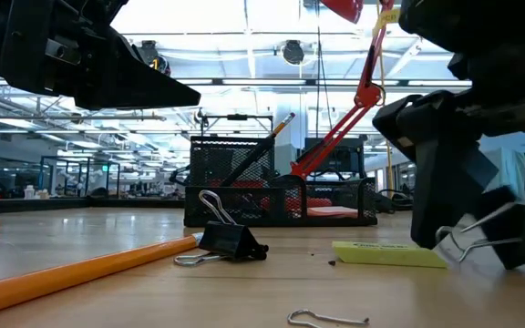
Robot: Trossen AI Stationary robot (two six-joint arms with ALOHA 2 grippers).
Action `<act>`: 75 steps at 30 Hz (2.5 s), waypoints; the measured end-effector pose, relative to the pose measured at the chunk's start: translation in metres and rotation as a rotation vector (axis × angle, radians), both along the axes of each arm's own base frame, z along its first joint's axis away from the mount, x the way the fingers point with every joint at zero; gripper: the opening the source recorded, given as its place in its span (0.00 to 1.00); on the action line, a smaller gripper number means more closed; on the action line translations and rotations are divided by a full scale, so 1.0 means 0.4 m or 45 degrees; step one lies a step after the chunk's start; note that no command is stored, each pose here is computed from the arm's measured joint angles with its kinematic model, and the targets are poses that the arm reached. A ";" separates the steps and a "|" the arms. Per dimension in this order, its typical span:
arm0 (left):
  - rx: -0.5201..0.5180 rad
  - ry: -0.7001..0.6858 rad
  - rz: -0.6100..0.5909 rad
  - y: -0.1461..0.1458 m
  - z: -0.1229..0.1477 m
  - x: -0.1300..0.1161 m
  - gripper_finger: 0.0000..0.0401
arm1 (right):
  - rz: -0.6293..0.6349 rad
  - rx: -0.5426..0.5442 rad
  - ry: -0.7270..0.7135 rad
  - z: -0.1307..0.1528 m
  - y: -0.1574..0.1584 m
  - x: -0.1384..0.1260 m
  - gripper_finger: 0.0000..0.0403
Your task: Pick and place office supplies into organizer
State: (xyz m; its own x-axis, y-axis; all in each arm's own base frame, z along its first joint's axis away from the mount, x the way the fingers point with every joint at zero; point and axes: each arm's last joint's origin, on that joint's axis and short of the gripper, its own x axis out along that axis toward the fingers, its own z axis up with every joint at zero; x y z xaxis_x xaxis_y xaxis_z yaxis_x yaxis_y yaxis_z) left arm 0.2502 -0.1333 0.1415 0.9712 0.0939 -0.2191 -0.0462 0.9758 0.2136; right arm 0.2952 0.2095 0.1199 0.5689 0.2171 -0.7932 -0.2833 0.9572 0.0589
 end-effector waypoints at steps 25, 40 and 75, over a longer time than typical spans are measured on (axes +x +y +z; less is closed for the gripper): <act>-0.003 0.002 0.000 0.000 0.000 0.000 0.09 | -0.007 -0.076 0.018 0.004 -0.016 -0.003 0.08; 0.000 0.002 0.000 0.000 0.000 0.000 0.09 | 0.020 -0.060 -0.364 0.186 -0.038 -0.005 0.06; 0.067 -0.159 -0.034 -0.032 0.118 -0.060 0.09 | -0.209 -0.329 -0.698 0.004 -0.391 0.213 0.07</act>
